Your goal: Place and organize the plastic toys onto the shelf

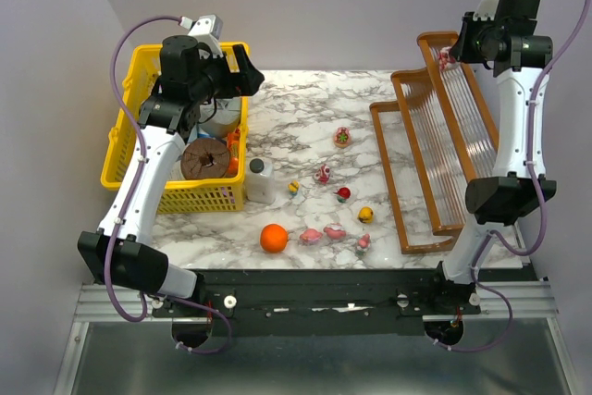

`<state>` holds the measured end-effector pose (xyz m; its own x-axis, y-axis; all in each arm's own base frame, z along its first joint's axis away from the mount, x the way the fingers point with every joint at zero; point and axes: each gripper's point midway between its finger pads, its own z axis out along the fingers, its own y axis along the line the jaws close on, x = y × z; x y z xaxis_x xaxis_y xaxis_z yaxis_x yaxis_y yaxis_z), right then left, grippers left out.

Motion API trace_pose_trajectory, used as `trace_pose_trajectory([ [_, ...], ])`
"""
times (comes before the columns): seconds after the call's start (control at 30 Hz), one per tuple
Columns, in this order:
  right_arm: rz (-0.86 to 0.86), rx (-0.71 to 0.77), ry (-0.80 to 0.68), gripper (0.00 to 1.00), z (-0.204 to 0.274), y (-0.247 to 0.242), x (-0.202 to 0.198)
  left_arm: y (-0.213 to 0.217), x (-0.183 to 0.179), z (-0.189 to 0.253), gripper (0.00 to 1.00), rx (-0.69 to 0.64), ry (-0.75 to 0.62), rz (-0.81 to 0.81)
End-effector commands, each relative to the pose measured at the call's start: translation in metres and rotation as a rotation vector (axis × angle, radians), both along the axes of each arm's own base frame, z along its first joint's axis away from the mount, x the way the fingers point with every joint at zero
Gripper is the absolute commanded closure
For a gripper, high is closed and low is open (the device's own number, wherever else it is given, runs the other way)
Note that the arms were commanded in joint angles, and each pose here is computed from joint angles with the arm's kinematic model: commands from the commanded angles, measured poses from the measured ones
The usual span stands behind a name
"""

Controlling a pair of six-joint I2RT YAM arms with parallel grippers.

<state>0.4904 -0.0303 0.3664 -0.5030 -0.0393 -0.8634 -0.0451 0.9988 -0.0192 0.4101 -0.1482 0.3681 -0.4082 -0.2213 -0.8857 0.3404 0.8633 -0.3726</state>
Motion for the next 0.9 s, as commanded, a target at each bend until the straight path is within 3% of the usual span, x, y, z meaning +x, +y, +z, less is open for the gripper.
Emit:
trace_pose_trajectory([
  [0.0, -0.045, -0.017, -0.016, 0.75, 0.000, -0.010, 0.011, -0.002, -0.003, 0.010, 0.01, 0.011, -0.018, -0.014],
  [0.27, -0.036, 0.001, -0.030, 0.52, 0.002, -0.007, 0.014, 0.001, -0.004, 0.010, 0.01, 0.014, -0.019, 0.000],
  [0.6, -0.027, 0.035, -0.078, 0.35, 0.020, -0.001, 0.010, 0.003, -0.008, 0.012, 0.01, 0.013, -0.024, 0.006],
  [0.87, 0.085, 0.114, -0.189, 0.20, 0.071, 0.029, -0.031, 0.009, -0.017, 0.019, 0.01, 0.015, -0.052, 0.023],
])
